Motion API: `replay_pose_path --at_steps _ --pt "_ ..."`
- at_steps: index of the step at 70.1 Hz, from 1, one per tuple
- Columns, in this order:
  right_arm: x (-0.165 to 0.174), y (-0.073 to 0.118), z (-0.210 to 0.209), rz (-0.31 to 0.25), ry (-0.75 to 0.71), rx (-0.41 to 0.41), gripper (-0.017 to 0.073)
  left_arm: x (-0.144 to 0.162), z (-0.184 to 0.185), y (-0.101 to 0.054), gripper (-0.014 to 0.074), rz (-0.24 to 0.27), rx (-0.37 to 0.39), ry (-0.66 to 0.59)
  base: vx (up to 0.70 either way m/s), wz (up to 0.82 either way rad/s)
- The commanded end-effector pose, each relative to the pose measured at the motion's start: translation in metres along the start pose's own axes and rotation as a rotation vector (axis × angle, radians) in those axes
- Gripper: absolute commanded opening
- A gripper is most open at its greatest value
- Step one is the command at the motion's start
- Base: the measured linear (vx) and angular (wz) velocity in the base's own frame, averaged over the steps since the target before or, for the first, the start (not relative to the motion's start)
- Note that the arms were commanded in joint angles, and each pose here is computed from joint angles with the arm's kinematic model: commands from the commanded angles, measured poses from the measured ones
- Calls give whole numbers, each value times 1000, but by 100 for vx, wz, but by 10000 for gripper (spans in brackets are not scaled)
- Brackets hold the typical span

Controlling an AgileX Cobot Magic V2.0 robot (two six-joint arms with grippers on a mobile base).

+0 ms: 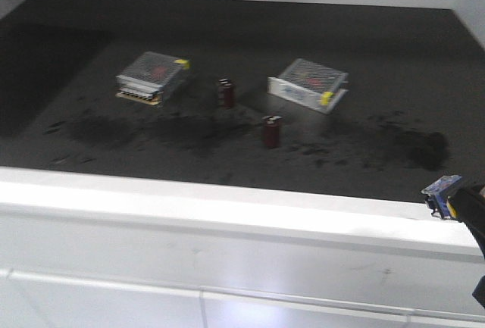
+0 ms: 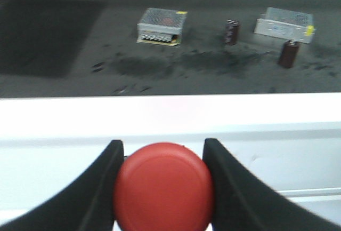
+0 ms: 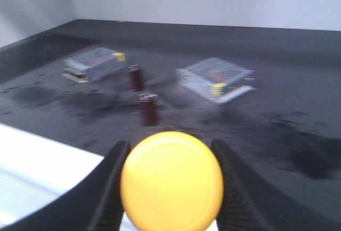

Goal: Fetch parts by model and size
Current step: 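Drive the base to the bench with the red tray, holding both buttons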

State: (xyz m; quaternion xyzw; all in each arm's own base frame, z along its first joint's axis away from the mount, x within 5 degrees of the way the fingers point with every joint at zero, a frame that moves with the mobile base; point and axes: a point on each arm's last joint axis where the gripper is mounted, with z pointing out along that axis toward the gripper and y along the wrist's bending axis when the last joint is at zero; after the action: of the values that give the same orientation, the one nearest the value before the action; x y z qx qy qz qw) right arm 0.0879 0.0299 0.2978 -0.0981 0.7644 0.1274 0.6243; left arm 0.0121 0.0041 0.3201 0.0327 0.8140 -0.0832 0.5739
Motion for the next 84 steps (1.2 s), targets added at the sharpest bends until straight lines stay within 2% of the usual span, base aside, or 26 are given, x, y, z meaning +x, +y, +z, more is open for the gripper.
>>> replay_pose_path --at_steps 1,84 --pt "-17 0 -2 -13 -110 8 -10 -12 -1 -2 -6 1 18 -74 -14 61" --pt "-17 0 -2 -13 -110 8 -10 -12 -1 -2 -6 1 18 -74 -10 76"
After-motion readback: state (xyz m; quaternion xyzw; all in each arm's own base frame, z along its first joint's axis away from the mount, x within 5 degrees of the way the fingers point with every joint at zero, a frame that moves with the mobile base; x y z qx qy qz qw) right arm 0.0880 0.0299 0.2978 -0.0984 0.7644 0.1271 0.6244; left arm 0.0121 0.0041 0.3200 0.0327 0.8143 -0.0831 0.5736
